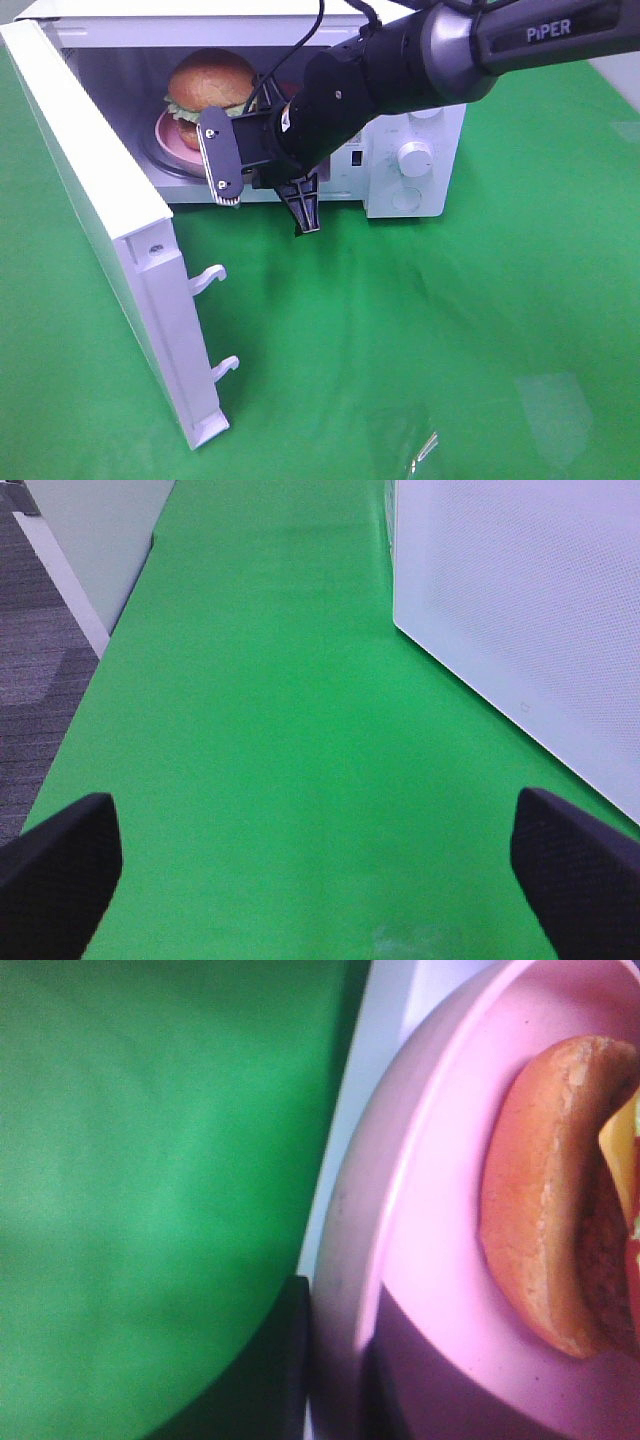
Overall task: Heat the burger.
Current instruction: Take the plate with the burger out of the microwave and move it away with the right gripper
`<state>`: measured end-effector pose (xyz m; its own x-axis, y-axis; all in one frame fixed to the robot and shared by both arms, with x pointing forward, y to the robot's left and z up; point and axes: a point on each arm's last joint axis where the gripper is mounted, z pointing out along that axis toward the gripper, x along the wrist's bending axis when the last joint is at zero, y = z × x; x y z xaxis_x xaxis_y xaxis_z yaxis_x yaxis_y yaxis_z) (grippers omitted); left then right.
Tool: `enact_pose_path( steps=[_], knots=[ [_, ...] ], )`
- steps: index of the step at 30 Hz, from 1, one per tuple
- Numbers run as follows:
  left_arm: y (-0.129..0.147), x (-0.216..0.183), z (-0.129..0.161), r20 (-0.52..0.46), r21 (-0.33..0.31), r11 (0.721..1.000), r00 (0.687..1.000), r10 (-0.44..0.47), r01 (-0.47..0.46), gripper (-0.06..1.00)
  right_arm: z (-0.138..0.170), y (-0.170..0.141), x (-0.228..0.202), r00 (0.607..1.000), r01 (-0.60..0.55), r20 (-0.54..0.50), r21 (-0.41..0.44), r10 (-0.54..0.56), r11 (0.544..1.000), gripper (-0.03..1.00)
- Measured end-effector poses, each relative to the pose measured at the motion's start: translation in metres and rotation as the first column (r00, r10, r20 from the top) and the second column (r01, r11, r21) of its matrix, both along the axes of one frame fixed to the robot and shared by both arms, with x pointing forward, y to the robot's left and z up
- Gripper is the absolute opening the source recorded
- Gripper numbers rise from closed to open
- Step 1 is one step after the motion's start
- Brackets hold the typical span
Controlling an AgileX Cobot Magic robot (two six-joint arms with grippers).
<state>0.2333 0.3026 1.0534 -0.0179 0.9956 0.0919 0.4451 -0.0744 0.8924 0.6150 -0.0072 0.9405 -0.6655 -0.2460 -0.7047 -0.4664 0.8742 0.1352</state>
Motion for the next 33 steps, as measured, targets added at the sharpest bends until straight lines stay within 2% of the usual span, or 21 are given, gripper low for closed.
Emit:
enact_pose_path(
  steps=[5,18,33],
  knots=[
    [0.000,0.000,0.000,0.000,0.000,1.000,1.000,0.000,0.000,0.98,0.010,-0.003,-0.005,0.999,-0.012,0.034,0.018,0.012,1.000,0.12],
    [0.000,0.000,0.000,0.000,0.000,1.000,1.000,0.000,0.000,0.98,0.004,-0.024,-0.034,0.995,-0.074,0.068,-0.013,0.075,0.997,0.12],
    [0.000,0.000,0.000,0.000,0.000,1.000,1.000,0.000,0.000,0.98,0.007,-0.051,-0.074,0.995,-0.092,0.044,-0.036,0.094,0.995,0.12]
  ],
)
